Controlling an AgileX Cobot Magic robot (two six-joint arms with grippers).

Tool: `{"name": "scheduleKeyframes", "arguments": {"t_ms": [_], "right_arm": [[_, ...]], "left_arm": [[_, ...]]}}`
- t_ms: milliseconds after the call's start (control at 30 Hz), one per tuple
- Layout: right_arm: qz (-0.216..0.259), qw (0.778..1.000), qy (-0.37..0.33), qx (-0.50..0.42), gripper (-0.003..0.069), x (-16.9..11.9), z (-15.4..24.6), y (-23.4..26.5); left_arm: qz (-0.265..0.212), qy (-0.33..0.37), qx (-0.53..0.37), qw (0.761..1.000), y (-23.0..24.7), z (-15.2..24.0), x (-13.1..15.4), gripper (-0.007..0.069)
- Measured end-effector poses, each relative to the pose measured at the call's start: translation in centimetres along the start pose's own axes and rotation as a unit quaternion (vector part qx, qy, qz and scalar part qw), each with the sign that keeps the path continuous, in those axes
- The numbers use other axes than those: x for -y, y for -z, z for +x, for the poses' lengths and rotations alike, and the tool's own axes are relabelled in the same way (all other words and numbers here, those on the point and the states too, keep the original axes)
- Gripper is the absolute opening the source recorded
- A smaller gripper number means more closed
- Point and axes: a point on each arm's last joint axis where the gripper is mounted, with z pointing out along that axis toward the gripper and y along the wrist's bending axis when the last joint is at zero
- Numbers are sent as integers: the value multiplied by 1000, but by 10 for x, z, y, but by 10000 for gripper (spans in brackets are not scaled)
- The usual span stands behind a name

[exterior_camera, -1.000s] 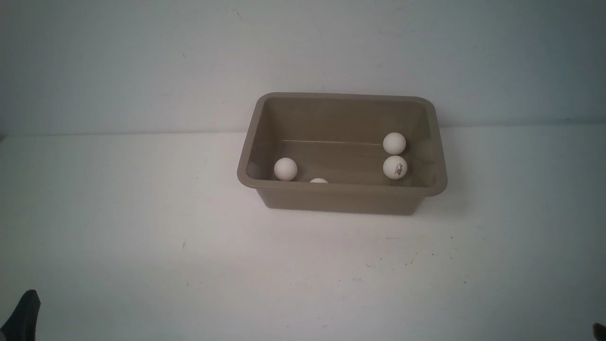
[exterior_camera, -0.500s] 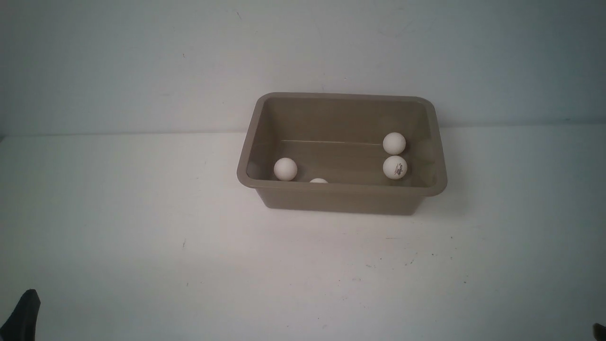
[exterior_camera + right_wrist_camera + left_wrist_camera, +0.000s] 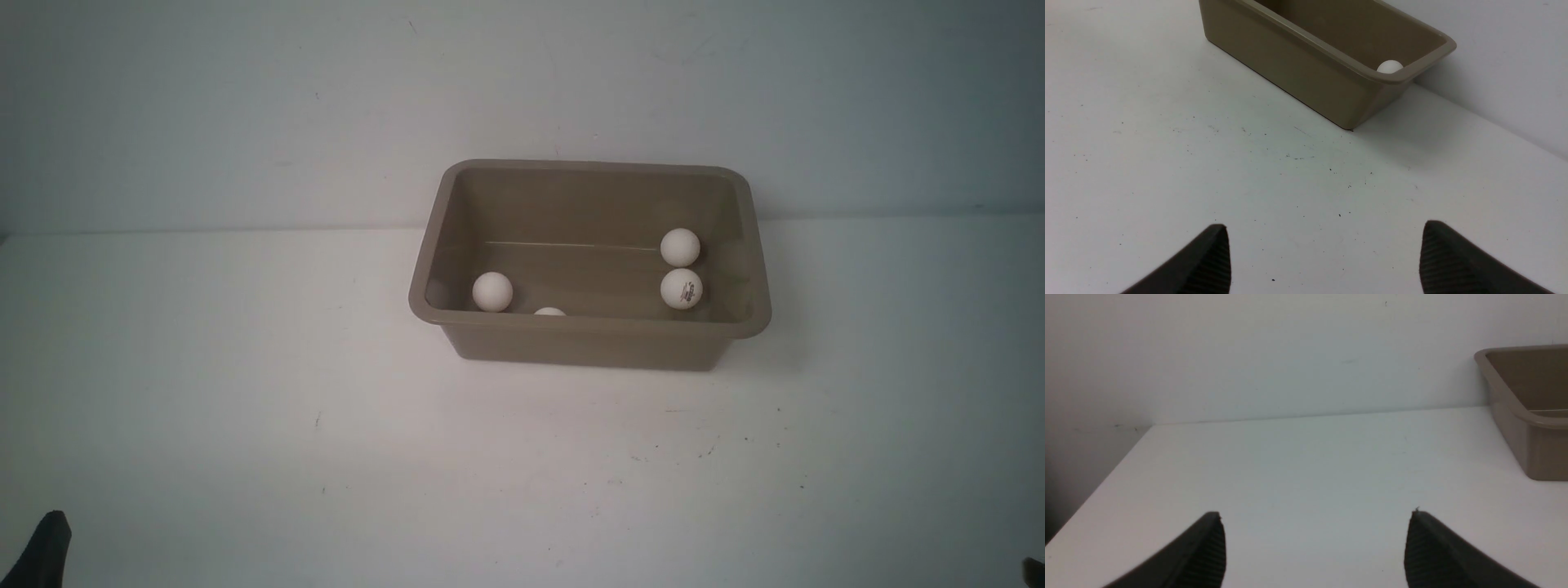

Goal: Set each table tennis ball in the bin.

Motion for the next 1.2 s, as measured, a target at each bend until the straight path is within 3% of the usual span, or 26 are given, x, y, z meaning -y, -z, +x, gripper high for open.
{"name": "scheduleKeyframes", "arguments": {"t_ms": [433, 800, 1067, 1200], "right_arm": [[0, 1000, 0, 0, 564, 0, 0, 0], [0, 1000, 0, 0, 564, 0, 0, 0], [0, 1000, 0, 0, 564, 0, 0, 0], [0, 1000, 0, 0, 564, 0, 0, 0]], "left_arm": [[-14, -12, -43, 999, 7, 11, -2, 531], [-54, 28, -88, 994, 9, 22, -7, 531], [-55, 26, -91, 994, 9, 22, -7, 531], [-30, 17, -92, 995, 9, 23, -4, 531]]}}
